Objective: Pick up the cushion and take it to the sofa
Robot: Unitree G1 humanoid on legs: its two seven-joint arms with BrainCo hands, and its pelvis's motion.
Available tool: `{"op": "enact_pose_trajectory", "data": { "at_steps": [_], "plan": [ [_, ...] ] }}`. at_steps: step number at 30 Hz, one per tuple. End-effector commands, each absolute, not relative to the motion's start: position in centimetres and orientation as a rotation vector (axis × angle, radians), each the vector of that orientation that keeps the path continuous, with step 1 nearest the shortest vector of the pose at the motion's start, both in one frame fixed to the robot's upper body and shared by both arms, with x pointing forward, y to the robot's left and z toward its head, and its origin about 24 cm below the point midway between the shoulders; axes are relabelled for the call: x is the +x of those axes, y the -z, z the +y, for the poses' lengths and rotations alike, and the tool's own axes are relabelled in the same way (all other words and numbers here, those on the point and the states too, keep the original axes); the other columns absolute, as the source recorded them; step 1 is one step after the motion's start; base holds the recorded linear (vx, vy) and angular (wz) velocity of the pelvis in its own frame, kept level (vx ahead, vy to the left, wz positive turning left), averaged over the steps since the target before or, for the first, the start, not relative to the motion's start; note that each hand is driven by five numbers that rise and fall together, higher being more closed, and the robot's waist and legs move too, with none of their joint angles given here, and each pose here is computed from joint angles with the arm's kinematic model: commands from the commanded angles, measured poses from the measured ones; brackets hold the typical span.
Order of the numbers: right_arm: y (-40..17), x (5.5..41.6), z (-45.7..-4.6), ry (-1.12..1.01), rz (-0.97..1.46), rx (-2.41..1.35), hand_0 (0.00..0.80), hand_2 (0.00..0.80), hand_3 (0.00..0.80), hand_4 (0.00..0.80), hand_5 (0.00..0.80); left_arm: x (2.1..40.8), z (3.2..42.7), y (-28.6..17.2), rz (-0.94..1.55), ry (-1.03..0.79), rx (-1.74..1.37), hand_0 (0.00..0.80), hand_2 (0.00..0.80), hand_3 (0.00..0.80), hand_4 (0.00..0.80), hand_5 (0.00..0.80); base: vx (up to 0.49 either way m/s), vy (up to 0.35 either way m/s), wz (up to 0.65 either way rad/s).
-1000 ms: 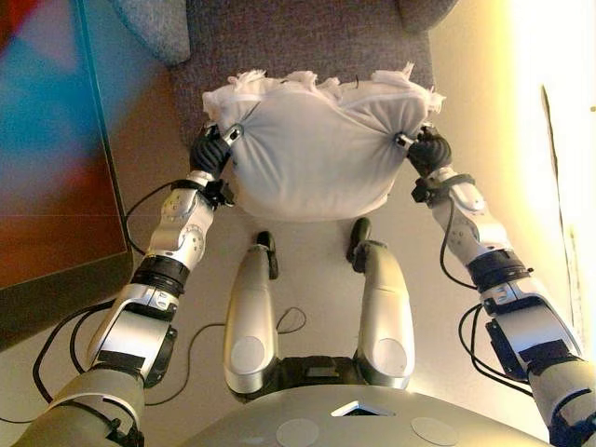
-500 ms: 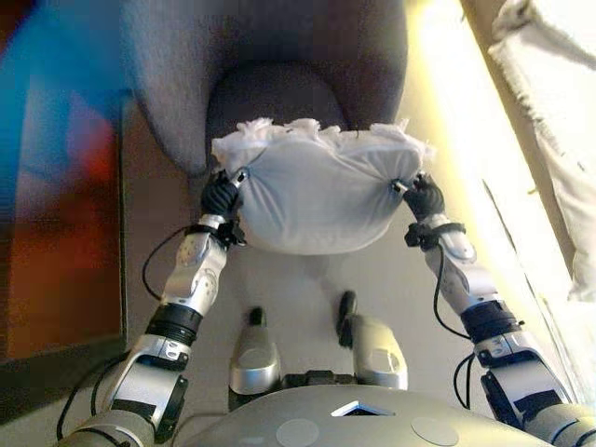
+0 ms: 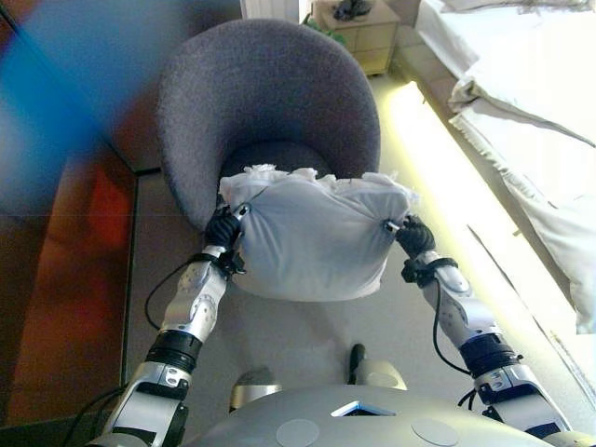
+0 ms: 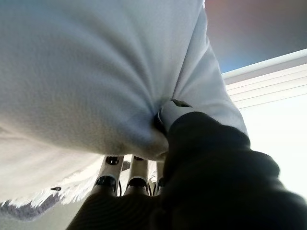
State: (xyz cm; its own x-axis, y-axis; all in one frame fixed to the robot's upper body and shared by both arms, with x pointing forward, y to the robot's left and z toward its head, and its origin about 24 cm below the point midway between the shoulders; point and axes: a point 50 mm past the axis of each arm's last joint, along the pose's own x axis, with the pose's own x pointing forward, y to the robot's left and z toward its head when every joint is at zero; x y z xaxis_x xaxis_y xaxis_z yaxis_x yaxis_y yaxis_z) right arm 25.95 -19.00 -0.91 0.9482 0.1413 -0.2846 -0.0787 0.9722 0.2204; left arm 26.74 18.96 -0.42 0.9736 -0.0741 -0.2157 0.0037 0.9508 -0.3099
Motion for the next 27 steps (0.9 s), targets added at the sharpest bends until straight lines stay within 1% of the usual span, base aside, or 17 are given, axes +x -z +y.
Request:
{"op": "enact_pose_trajectory", "data": {
  "at_steps": [1,5,11,15,23,27],
  "plan": [
    [-3.0,29.0,-17.6,-0.176,0.106,0.268,0.800,0.800,0.800,0.800,0.800,30.2,18.8,-4.3,0.037,0.115,-0.267,0.800,0.800,0.800,0.800,0.800,-0.083,0.300,0.01],
    [-2.7,29.3,-18.1,-0.156,0.123,0.296,0.800,0.800,0.800,0.800,0.800,31.3,18.0,-4.5,0.046,0.132,-0.273,0.800,0.800,0.800,0.800,0.800,0.018,0.170,0.27],
    [-2.4,29.4,-19.6,-0.134,0.140,0.311,0.800,0.800,0.800,0.800,0.800,31.5,17.2,-4.4,0.051,0.160,-0.242,0.800,0.800,0.800,0.800,0.800,0.313,-0.069,0.21],
    [-2.2,29.6,-20.2,-0.136,0.167,0.325,0.800,0.800,0.800,0.800,0.800,31.0,17.4,-3.5,0.078,0.164,-0.248,0.800,0.800,0.800,0.800,0.800,0.453,-0.035,0.27],
    [-1.7,28.3,-19.6,-0.203,0.181,0.286,0.800,0.800,0.800,0.800,0.800,29.2,17.6,-2.8,0.067,0.153,-0.283,0.800,0.800,0.800,0.800,0.800,0.493,-0.084,0.06],
    [-1.7,28.1,-17.5,-0.288,0.202,0.263,0.800,0.800,0.800,0.800,0.800,28.5,18.3,-2.6,0.059,0.077,-0.322,0.800,0.800,0.800,0.800,0.800,0.518,-0.219,-0.13]
  ]
}}
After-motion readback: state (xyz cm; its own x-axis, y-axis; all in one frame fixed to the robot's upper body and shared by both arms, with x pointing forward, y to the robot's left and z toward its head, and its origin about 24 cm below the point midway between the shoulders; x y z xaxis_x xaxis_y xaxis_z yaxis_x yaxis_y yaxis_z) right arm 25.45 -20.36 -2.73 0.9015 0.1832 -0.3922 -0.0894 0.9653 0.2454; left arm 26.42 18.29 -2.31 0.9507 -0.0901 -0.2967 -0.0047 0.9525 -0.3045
